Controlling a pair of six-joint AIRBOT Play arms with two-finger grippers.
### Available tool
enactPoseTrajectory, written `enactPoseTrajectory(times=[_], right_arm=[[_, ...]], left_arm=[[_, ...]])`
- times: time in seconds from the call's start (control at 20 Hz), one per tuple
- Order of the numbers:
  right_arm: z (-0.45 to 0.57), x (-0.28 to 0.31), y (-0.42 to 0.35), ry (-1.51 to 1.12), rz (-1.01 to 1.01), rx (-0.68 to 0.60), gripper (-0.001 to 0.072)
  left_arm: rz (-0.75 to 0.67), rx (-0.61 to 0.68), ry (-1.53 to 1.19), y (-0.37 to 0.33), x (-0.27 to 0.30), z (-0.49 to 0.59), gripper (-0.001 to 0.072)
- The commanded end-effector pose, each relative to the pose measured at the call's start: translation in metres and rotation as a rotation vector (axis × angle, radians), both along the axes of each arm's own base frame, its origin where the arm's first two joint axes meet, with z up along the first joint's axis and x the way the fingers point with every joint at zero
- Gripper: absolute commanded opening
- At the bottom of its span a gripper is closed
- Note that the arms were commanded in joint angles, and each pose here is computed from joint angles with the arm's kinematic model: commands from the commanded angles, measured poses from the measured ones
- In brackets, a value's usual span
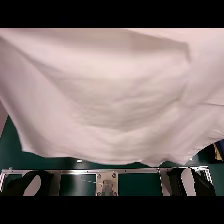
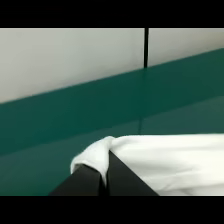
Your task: Fold the shirts.
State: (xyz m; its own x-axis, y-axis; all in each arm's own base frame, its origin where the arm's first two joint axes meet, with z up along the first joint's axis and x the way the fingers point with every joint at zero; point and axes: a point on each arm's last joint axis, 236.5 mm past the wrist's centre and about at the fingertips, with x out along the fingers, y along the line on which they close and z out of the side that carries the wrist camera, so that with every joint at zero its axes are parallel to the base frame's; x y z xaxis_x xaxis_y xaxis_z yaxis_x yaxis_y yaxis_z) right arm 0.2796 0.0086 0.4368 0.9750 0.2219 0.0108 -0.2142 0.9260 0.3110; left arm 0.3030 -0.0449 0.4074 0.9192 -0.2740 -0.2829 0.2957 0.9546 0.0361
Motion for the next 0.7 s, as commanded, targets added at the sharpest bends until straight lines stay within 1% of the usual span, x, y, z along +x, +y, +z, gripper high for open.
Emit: enactPoseTrajectory(times=[0.0, 0.1, 0.2, 0.3, 0.4, 0.5, 0.65], right_arm=[[-0.106, 0.056, -0.023, 0.143, 0.057, 0.14, 0.0016], [-0.181, 0.097, -0.031, 0.251, 0.052, 0.196, 0.0016], [-0.256, 0.137, -0.032, 0.381, 0.049, 0.227, 0.0017], [-0.327, 0.178, -0.033, 0.515, 0.043, 0.251, 0.0016], [-0.385, 0.212, -0.038, 0.629, 0.053, 0.301, 0.0016], [-0.416, 0.249, -0.048, 0.67, 0.062, 0.357, 0.0016], [-0.416, 0.293, -0.059, 0.653, 0.071, 0.436, 0.0016]], left_arm=[[-0.094, -0.149, 0.251, -0.012, 0.066, -0.109, 0.0024], [-0.144, -0.201, 0.368, -0.025, 0.107, -0.181, 0.0024], [-0.148, -0.208, 0.485, -0.038, 0.143, -0.26, 0.0024], [-0.098, -0.235, 0.558, -0.04, 0.18, -0.324, 0.0024], [-0.008, -0.291, 0.591, -0.03, 0.21, -0.372, 0.0024], [0.053, -0.329, 0.589, -0.02, 0.229, -0.398, 0.0024], [0.078, -0.34, 0.548, -0.014, 0.255, -0.398, 0.0024]])
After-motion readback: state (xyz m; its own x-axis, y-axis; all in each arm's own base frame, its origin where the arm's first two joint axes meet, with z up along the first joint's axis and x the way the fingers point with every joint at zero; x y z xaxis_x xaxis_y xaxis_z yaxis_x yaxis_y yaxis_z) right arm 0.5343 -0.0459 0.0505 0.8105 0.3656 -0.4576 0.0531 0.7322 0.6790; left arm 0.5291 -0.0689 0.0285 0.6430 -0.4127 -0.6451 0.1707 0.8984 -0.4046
